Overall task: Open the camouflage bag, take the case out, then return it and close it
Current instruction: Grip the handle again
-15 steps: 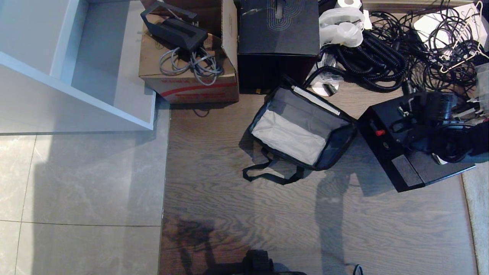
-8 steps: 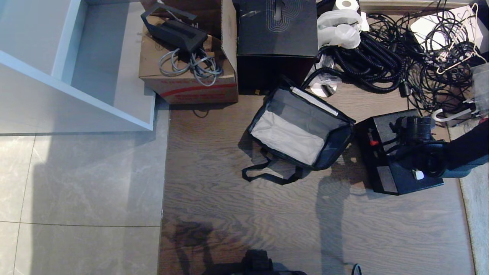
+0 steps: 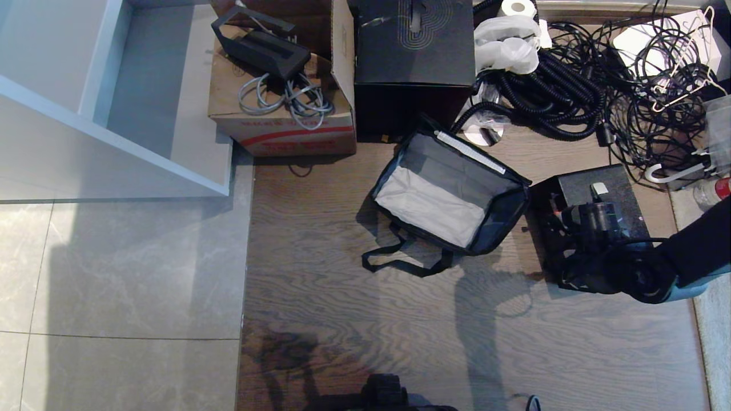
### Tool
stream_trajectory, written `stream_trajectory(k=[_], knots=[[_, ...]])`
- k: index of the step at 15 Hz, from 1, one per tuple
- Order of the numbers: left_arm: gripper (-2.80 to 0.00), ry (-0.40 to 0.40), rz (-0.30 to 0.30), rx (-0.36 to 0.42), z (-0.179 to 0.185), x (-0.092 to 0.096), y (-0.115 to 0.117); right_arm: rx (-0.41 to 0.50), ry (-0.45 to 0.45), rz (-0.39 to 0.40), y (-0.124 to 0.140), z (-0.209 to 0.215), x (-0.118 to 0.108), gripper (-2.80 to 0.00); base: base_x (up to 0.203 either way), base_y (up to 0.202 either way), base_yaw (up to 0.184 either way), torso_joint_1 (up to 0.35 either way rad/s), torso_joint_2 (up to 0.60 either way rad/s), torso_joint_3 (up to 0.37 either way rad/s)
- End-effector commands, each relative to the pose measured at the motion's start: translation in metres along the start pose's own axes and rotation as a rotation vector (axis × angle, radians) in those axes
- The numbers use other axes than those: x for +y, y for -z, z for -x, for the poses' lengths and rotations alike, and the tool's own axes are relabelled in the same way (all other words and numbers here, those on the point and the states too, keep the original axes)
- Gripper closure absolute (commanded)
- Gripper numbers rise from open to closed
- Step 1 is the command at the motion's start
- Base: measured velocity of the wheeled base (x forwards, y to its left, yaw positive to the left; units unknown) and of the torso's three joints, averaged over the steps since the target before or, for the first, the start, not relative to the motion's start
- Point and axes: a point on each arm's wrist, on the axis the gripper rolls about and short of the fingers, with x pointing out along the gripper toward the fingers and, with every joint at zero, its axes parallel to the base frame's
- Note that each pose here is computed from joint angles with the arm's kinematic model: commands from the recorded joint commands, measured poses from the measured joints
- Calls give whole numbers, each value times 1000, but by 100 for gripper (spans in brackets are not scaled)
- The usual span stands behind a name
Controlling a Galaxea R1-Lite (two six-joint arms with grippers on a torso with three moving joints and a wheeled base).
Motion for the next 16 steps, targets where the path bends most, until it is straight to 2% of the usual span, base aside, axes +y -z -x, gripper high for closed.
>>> stream_trajectory(k=[1, 2, 7, 10, 12, 14, 15, 16], knots=[[0, 0, -2, 0, 0, 0, 0, -68, -9, -39, 2, 48, -36, -265, 0, 0, 0, 0, 0, 0], [0, 0, -2, 0, 0, 0, 0, -78, -16, -39, 10, 65, -51, 0, 0, 0, 0, 0, 0, 0], [0, 0, 0, 0, 0, 0, 0, -127, -51, -51, 66, 145, -112, 0, 0, 0, 0, 0, 0, 0], [0, 0, 0, 0, 0, 0, 0, -170, -41, -87, 120, 183, -136, 0, 0, 0, 0, 0, 0, 0], [0, 0, 0, 0, 0, 0, 0, -192, -24, -130, 162, 200, -143, 0, 0, 0, 0, 0, 0, 0], [0, 0, 0, 0, 0, 0, 0, -213, -47, -184, 207, 203, -133, 0, 0, 0, 0, 0, 0, 0], [0, 0, -2, 0, 0, 0, 0, -265, -94, -224, 222, 204, -128, 0, 0, 0, 0, 0, 0, 0], [0, 0, 0, 0, 0, 0, 0, -370, -202, -266, 229, 205, -123, 0, 0, 0, 0, 0, 0, 0]])
